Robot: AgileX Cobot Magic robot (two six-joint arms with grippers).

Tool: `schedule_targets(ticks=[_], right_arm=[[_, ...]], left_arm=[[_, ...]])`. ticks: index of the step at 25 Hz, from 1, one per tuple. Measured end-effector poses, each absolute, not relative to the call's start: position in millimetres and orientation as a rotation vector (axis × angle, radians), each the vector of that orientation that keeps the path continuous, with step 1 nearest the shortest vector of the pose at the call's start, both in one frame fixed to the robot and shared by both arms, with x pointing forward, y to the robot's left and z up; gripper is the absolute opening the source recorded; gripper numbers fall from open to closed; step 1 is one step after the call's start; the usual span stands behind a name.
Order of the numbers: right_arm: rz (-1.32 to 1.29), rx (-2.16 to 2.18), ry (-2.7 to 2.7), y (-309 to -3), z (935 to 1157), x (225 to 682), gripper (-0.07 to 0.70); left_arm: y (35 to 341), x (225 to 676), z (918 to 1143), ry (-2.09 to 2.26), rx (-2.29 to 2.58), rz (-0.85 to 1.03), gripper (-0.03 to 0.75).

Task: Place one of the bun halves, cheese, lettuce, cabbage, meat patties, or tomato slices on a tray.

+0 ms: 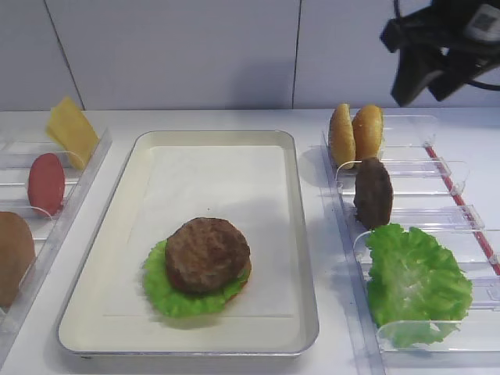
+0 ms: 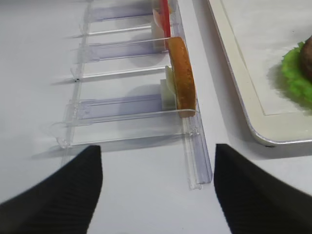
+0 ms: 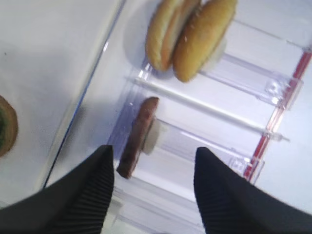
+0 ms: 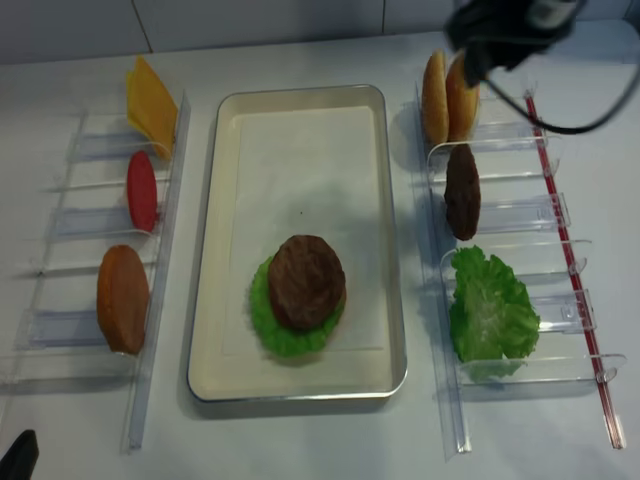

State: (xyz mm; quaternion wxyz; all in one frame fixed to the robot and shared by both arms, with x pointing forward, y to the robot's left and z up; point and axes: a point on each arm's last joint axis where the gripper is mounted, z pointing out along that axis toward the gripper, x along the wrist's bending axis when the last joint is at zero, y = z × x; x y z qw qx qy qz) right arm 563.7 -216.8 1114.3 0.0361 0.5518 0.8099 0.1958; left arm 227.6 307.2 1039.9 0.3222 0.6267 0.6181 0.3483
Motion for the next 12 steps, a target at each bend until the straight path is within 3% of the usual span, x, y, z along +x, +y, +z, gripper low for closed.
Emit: schedule_targets(ticks=[6,12], right_arm=[[0.640,1.818,2.398,-260,1118,523,0.398],[0.655,1.825,2.353,-271,1123,484,0.395]], left_arm=[[307,228,1040,1.623,1.645,0.914,0.472],[307,228,1040,1.623,1.645,0.914,0.472]])
